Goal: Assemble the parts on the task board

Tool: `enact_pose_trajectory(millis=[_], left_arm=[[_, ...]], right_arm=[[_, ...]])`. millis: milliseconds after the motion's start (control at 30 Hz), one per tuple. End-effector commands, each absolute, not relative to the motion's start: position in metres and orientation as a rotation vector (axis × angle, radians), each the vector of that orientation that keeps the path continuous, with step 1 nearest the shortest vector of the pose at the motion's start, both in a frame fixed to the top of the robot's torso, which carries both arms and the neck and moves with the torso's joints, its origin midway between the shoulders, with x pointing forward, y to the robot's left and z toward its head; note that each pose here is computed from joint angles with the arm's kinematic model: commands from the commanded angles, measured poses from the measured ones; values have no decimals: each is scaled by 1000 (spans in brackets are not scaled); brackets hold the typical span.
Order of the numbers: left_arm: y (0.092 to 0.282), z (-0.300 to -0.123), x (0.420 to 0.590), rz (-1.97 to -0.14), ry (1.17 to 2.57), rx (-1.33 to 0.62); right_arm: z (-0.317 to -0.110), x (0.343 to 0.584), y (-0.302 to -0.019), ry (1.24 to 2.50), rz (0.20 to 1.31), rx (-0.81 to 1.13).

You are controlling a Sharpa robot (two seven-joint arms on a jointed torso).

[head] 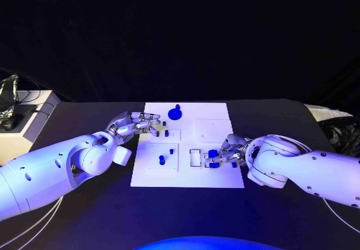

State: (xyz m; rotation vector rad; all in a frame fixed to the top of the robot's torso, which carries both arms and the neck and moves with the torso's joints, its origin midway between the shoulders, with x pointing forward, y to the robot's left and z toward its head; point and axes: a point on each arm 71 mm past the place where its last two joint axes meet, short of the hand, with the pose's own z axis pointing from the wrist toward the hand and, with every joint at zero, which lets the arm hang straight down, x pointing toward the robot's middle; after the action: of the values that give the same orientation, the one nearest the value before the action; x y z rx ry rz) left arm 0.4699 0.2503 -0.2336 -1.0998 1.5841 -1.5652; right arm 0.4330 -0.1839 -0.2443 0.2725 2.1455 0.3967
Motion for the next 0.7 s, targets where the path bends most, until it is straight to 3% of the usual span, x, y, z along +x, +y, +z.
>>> enact_pose_trajectory(millis=[33, 500, 700], left_arm=[[249, -233, 469, -1584, 1584, -1099], [250, -233, 469, -1583, 1593, -1100], [250, -233, 469, -1584, 1597, -1101]], right_arm=[[-253, 431, -185, 2193, 356, 226], [-249, 430, -196, 2139, 410, 444], [-239, 429, -198, 2134, 457, 558]])
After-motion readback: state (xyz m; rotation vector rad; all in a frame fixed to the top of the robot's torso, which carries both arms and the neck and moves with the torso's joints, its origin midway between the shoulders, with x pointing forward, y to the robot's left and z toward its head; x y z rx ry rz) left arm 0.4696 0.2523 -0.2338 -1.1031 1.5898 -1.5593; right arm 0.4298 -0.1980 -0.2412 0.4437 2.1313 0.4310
